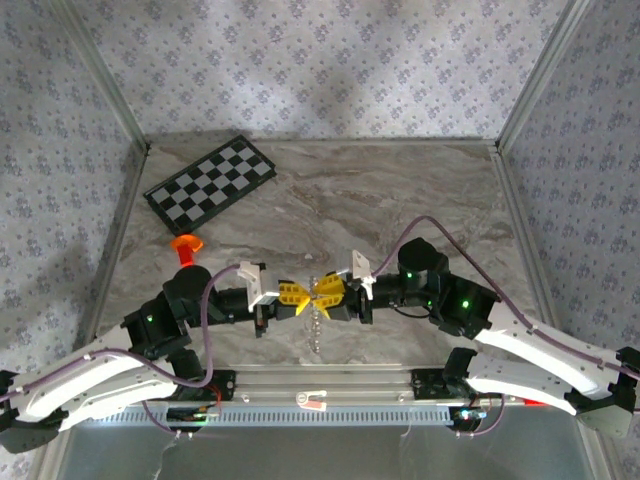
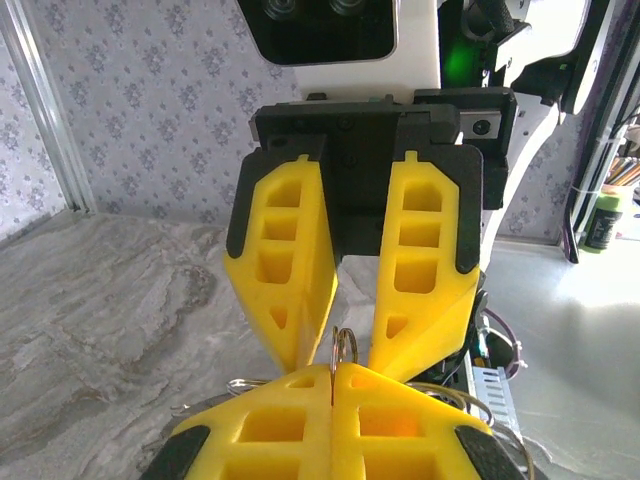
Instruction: Put the keys on the keyring
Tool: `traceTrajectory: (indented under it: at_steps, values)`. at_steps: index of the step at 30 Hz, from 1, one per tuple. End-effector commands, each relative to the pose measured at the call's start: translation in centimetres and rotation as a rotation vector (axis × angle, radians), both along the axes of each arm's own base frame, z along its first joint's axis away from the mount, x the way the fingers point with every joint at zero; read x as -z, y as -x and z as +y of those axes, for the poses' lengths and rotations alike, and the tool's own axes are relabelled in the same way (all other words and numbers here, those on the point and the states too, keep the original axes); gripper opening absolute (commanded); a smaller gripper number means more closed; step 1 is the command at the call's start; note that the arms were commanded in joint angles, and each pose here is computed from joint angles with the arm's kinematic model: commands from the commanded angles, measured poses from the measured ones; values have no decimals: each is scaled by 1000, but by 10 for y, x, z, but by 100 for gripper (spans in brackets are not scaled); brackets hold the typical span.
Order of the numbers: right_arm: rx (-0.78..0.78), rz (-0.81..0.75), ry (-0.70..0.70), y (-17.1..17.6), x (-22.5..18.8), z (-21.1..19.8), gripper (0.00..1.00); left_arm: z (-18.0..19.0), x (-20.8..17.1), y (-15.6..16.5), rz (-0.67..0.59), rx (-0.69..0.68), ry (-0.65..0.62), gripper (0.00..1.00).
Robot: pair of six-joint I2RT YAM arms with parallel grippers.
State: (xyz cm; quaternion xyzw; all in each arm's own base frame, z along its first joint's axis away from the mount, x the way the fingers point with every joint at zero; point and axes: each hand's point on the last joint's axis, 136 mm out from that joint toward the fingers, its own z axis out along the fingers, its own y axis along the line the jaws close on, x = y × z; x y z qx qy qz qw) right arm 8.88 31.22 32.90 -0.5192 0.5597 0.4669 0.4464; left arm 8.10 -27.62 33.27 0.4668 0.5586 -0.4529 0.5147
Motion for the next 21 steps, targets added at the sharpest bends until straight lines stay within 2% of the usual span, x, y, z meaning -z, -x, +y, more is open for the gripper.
traceTrajectory:
  at_steps: [1, 3, 10, 21]
  values:
    - [-9, -11, -25, 4, -6, -4, 22, 3, -23, 2, -31, -5, 83, 0]
    - [-7, -13, -27, 4, -6, -4, 19, 3, -22, 2, -30, -4, 79, 0]
    - [-23, -16, -49, 5, -10, -2, 18, 4, -21, 2, -31, -4, 68, 0]
    - [-20, -10, -36, 5, -7, -2, 0, 5, -20, 2, -32, -8, 61, 0]
